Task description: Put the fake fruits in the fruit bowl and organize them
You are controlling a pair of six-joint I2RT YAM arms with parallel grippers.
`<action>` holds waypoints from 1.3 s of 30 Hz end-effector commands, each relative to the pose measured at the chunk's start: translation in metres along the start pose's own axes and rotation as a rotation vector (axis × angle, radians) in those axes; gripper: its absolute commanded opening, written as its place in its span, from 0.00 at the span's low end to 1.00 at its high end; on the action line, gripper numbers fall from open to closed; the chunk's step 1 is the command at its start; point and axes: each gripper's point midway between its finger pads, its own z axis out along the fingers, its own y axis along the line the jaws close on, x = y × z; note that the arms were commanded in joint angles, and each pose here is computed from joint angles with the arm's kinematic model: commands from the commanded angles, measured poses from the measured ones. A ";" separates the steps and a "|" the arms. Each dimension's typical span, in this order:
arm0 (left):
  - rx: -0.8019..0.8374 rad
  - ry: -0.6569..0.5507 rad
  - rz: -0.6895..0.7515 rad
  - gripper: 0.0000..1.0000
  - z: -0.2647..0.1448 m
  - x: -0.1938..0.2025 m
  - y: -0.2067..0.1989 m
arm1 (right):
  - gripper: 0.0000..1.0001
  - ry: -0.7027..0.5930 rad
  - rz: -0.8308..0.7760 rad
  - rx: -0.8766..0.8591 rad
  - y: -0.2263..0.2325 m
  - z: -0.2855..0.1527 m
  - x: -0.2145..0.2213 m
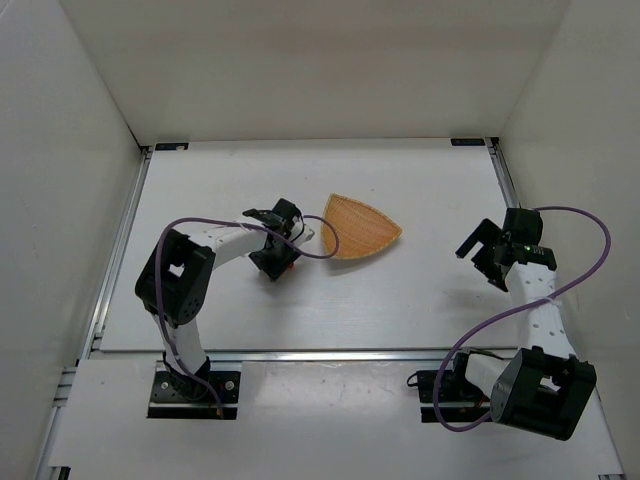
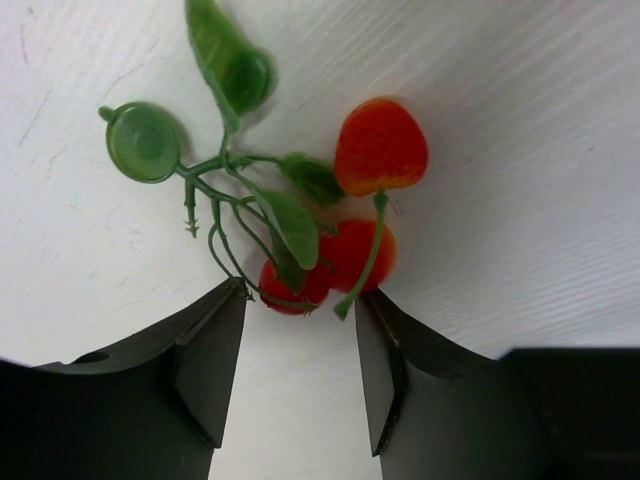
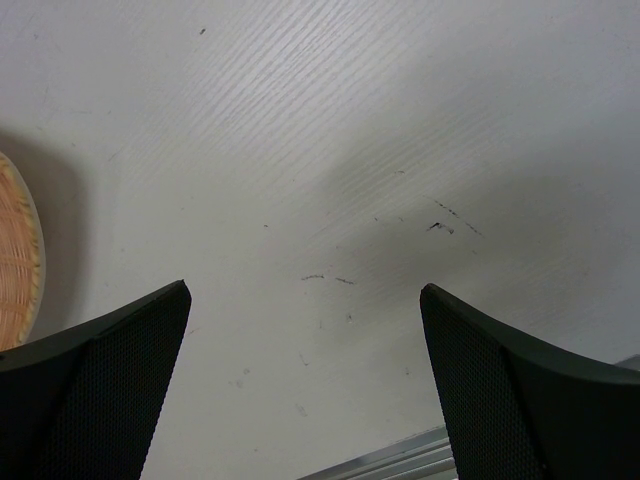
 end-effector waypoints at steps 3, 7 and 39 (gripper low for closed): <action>0.044 -0.094 0.007 0.55 -0.014 -0.028 -0.004 | 1.00 -0.023 -0.023 -0.003 0.003 -0.007 -0.009; 0.044 -0.096 0.007 0.51 -0.013 -0.031 -0.004 | 1.00 -0.015 -0.023 0.001 0.001 -0.008 -0.007; 0.001 -0.156 -0.002 0.28 -0.032 -0.051 0.008 | 1.00 -0.015 -0.032 0.022 -0.003 -0.008 -0.006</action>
